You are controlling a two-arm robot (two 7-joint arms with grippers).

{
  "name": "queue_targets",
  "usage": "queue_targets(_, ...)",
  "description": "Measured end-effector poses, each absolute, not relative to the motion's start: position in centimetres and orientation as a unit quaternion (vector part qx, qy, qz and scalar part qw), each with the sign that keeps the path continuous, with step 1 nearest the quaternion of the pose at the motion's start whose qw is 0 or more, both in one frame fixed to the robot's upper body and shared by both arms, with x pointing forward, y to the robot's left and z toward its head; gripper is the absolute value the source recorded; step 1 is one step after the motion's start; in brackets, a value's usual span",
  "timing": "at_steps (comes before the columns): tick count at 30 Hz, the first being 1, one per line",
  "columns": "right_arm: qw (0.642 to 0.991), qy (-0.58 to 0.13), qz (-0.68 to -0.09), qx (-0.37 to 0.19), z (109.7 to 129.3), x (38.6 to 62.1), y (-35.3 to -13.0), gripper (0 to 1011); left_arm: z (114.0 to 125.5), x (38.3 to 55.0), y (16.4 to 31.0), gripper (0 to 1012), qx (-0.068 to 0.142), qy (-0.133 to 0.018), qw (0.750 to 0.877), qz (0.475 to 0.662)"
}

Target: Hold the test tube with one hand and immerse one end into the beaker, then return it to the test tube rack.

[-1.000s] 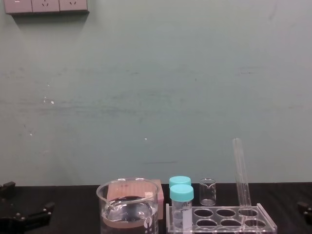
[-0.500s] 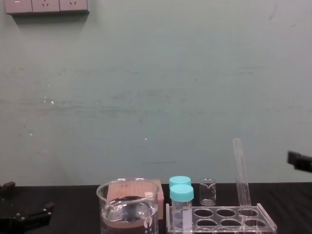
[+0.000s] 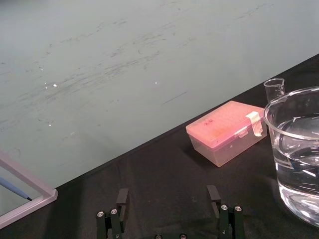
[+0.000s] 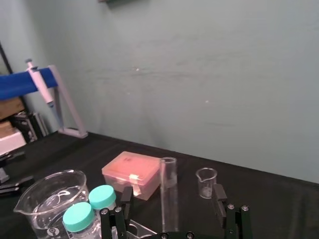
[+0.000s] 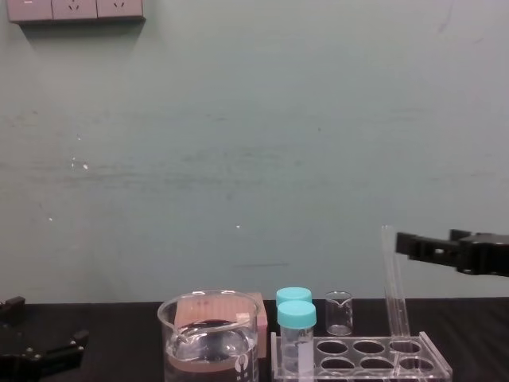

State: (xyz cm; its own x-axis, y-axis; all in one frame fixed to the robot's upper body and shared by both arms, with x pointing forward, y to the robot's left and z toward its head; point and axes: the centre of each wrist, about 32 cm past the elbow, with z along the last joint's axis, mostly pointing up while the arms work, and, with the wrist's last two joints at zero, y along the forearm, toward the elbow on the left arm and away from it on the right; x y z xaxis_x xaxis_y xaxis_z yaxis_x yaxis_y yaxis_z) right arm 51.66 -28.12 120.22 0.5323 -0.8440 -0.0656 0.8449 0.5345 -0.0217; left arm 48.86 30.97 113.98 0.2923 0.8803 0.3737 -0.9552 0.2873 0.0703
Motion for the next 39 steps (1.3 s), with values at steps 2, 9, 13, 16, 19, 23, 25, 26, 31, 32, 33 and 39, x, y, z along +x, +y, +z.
queue_targets(2,0.878,0.035,-0.478,0.002,120.2,52.0,-27.9,1002,114.0,48.9,31.0,1000,0.141,-0.132,0.791,0.58)
queue_targets(9,0.883,0.038,-0.467,-0.016,119.9,53.7,-27.3,1002,114.0,48.9,31.0,1000,0.142,-0.132,0.791,0.58)
queue_targets(13,0.886,0.039,-0.462,-0.026,119.7,54.6,-26.9,1002,114.0,48.9,31.0,1000,0.142,-0.132,0.791,0.58)
queue_targets(16,0.888,0.039,-0.458,-0.032,119.5,55.1,-26.6,1002,114.0,48.9,31.0,1000,0.142,-0.132,0.791,0.58)
queue_targets(19,0.888,0.04,-0.456,-0.039,119.3,55.6,-26.4,1002,114.0,48.9,31.0,1000,0.141,-0.132,0.791,0.58)
queue_targets(23,0.889,0.042,-0.454,-0.045,119.1,56.1,-26.1,1002,114.0,48.9,31.0,1000,0.141,-0.132,0.791,0.58)
queue_targets(25,0.889,0.042,-0.453,-0.048,119.0,56.3,-26.0,1002,114.0,48.9,31.0,1000,0.141,-0.132,0.791,0.58)
queue_targets(26,0.889,0.042,-0.453,-0.048,119.0,56.3,-26.0,1002,114.0,48.9,31.0,1000,0.141,-0.132,0.791,0.58)
queue_targets(31,0.889,0.035,-0.452,-0.061,118.9,56.5,-25.9,1002,114.0,48.9,31.0,1000,0.142,-0.132,0.791,0.58)
queue_targets(32,0.889,0.035,-0.452,-0.061,118.9,56.5,-25.9,1002,114.0,48.9,31.0,1000,0.141,-0.132,0.791,0.58)
queue_targets(33,0.889,0.035,-0.452,-0.061,118.9,56.5,-25.9,1002,114.0,48.9,31.0,1000,0.141,-0.132,0.791,0.58)
queue_targets(39,0.889,0.036,-0.452,-0.059,118.9,56.5,-25.9,1002,114.0,48.9,31.0,1000,0.142,-0.132,0.791,0.58)
